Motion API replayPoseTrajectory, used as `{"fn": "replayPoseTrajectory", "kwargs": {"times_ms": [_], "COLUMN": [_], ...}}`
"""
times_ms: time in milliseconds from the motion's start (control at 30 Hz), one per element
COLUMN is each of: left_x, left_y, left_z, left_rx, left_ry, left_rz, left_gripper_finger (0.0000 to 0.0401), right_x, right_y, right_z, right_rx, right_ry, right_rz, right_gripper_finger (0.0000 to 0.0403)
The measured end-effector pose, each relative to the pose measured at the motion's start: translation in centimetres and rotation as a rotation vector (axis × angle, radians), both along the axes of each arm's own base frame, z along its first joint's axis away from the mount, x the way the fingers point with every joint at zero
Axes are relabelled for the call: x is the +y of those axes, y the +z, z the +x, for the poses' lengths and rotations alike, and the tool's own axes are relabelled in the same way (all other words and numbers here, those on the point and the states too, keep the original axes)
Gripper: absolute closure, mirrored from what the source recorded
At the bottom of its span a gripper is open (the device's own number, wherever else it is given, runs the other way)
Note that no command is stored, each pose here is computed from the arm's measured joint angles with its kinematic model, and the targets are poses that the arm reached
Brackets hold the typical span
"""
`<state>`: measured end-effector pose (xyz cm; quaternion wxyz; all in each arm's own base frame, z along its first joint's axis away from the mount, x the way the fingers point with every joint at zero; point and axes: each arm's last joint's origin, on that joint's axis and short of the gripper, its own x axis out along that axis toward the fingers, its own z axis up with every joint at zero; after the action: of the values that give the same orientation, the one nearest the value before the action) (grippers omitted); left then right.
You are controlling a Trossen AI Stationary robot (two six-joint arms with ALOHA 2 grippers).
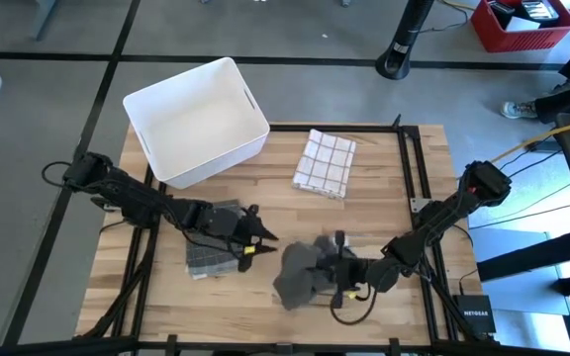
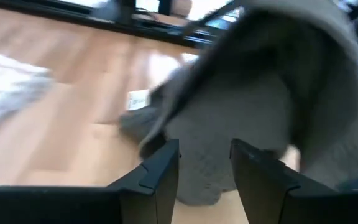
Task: Fold towel
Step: Fold the gray towel
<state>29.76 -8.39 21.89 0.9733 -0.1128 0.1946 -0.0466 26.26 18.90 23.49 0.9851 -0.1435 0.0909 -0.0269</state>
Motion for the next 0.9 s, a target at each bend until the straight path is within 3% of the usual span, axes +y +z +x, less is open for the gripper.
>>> {"fn": "replayPoseTrajectory", "kwargs": {"times_ms": [167,367,533,767,900], "left_x": [-1.2,-1.9,-2.2,-2.2,-2.3], "left_y": [-0.5,-1.3,-2.8,-0.9,-1.1], "left_z": [0.2,1.1,1.5,0.8,0.4], "left_rx": [-0.016,-0.075,-0.031,-0.074,-0.025], "left_ry": [-0.063,-0.095,-0.134,-0.185,-0.195], "left_rz": [0.009,-0.006,-0.012,-0.031,-0.007], "left_gripper_finger": [0.0265,0.0265,0.0265,0.0265,0.0265], "right_x": [-0.2,-0.6,-1.2,-1.3,-1.3], "right_y": [0.3,0.3,0.0,-0.8,-0.8], "right_z": [0.1,0.4,0.7,0.5,0.5], "right_rx": [-0.022,-0.026,0.0,0.067,0.073], "right_ry": [-0.035,-0.066,-0.089,-0.091,-0.085], "right_rz": [-0.057,-0.014,-0.017,-0.05,-0.08], "right_gripper_finger": [0.0397,0.0398,0.0397,0.0397,0.0396]}}
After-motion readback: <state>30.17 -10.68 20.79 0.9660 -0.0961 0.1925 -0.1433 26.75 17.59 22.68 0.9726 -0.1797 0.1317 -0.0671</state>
